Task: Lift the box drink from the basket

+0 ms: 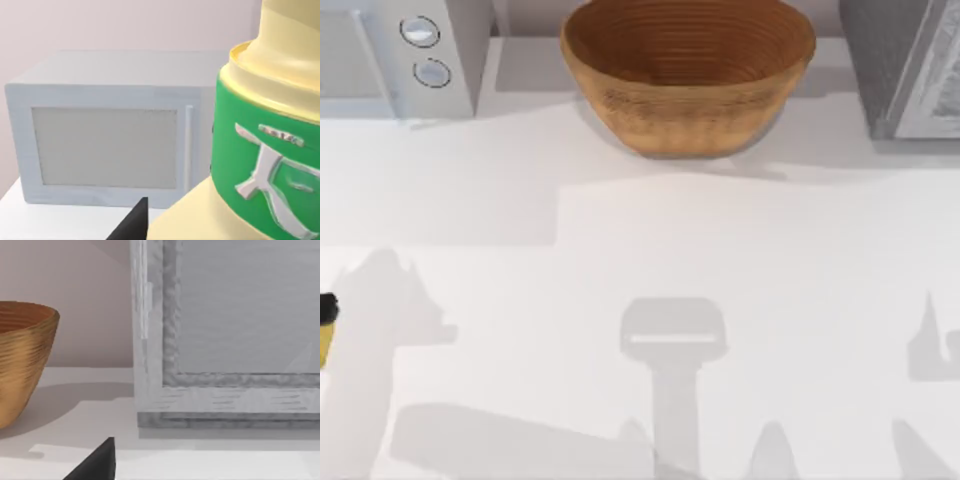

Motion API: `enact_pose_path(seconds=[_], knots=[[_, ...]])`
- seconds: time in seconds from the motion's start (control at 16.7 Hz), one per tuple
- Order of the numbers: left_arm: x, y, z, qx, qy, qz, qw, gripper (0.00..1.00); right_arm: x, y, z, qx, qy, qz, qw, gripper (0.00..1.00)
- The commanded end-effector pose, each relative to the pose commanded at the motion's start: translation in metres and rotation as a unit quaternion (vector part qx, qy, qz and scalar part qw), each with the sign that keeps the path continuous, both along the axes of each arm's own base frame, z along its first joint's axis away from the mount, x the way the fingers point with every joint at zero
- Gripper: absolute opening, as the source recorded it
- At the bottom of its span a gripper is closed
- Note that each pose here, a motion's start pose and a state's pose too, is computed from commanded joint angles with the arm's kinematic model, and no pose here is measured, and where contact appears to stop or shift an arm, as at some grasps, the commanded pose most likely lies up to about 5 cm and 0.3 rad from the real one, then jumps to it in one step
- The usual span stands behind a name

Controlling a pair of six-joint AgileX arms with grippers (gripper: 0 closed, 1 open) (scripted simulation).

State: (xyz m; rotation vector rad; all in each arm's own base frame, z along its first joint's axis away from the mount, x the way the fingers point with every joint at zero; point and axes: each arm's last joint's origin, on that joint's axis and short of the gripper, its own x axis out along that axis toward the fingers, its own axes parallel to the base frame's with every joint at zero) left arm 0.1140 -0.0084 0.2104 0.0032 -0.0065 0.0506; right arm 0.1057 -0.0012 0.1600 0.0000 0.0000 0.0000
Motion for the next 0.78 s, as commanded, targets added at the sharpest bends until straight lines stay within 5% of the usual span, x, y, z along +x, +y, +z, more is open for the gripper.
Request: enact_pose_path(seconds=[0.3, 0.78], knots=[[-0.008, 0.007, -0.048, -0.001, 0.003, -0.024, 1.000, 0.00, 0.000, 0.000, 0.000, 0.000, 0.000, 0.000, 1.000, 1.00], [-0.007, 0.007, -0.051, 0.000, 0.008, -0.023, 1.000, 0.00, 0.000, 0.000, 0.000, 0.000, 0.000, 0.000, 1.000, 1.00]])
